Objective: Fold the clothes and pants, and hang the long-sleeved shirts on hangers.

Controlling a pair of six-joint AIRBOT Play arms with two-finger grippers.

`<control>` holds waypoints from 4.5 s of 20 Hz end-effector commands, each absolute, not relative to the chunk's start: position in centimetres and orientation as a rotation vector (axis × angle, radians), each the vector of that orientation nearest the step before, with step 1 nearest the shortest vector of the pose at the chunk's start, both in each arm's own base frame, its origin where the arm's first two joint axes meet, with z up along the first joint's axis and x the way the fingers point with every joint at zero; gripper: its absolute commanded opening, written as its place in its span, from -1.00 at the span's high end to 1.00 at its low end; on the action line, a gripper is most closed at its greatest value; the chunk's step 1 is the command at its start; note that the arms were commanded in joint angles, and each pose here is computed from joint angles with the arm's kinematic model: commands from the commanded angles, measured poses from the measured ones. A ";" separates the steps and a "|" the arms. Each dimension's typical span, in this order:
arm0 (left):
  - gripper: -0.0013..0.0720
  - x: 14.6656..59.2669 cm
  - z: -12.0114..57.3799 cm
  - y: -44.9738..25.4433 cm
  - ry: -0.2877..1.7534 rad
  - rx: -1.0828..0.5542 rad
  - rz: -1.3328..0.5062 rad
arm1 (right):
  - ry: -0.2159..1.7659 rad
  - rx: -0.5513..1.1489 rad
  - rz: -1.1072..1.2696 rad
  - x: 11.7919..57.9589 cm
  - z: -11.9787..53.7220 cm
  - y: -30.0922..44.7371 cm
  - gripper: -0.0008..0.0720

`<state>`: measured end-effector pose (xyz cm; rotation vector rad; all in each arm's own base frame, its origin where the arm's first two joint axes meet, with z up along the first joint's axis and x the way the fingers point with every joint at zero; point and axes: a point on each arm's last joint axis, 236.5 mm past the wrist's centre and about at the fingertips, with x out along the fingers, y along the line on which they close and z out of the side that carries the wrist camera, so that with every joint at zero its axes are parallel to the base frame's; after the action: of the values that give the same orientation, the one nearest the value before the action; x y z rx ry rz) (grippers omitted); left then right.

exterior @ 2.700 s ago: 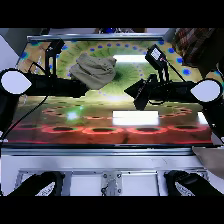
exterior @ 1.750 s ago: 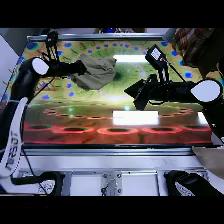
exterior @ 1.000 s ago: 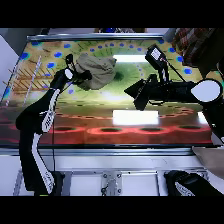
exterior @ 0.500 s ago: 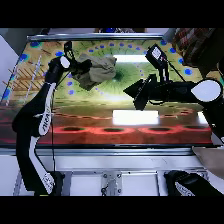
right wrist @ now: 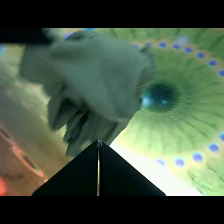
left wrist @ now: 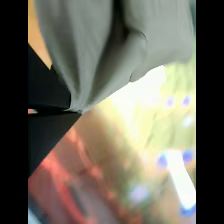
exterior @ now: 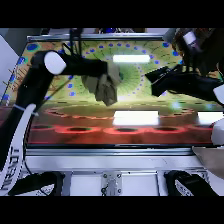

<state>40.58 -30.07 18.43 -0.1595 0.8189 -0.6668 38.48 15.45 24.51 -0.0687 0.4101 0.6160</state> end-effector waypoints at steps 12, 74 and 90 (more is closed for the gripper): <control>-0.89 39.6 3.9 -20.0 1.128 -0.324 -0.349 | 0.586 0.123 0.385 38.2 22.2 7.3 0.90; 0.93 41.1 17.1 -5.2 0.901 -0.412 -0.158 | 0.853 0.119 0.831 37.1 18.7 26.8 0.93; -0.53 38.4 11.2 -2.1 0.936 -0.311 -0.044 | 0.975 -0.334 0.374 41.6 12.0 14.5 -0.99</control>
<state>37.80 1.25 10.84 -0.3701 0.9355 0.0394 42.07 22.45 13.33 -0.1740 0.8522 0.6073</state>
